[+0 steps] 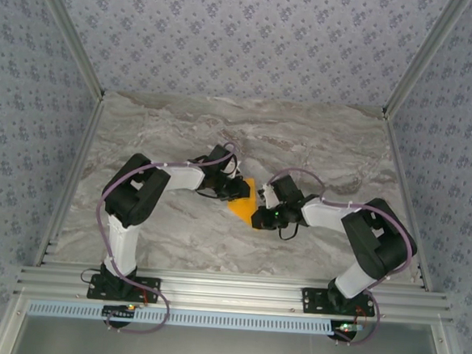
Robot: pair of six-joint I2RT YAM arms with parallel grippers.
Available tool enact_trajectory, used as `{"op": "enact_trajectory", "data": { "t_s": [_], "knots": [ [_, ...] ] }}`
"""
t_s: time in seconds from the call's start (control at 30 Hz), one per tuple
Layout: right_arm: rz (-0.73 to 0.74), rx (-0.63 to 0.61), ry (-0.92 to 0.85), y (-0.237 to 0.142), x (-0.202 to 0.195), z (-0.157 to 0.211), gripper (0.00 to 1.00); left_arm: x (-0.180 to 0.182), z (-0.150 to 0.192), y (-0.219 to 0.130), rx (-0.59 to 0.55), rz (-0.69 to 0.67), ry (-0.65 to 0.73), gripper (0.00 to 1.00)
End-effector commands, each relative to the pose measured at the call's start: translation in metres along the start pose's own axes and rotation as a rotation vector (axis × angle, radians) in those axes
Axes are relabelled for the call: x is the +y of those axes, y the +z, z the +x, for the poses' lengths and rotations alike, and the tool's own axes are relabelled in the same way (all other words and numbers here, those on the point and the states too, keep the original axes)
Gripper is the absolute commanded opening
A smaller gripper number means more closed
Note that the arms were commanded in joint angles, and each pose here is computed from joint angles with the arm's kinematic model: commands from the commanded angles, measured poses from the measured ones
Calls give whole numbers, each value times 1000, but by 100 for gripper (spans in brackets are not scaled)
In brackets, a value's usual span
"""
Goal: Fold a paper plane with a square sheet of paper (fold left side to right side)
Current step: Fourth fold the wing at the center of the table.
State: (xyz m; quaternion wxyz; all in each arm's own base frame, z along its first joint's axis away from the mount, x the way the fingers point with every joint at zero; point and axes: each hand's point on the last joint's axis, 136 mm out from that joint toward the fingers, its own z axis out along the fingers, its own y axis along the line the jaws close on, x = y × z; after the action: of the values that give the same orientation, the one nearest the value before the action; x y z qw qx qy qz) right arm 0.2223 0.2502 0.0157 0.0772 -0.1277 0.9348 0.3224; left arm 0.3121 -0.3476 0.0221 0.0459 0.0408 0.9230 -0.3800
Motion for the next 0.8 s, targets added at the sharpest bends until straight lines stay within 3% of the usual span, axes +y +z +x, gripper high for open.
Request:
{"op": "enact_trajectory", "data": {
  "t_s": [0.0,0.43,0.77],
  "knots": [
    [139,231,137,-2,-34,74,6,48,16,7,38,-156,-60,18],
    [168,229,147,-18,-35,82,5,46,16,5,35,-153,-57,18],
    [-63,-82,16,-55,33,6,5,38,13,3,25,-134,-49,18]
  ]
}}
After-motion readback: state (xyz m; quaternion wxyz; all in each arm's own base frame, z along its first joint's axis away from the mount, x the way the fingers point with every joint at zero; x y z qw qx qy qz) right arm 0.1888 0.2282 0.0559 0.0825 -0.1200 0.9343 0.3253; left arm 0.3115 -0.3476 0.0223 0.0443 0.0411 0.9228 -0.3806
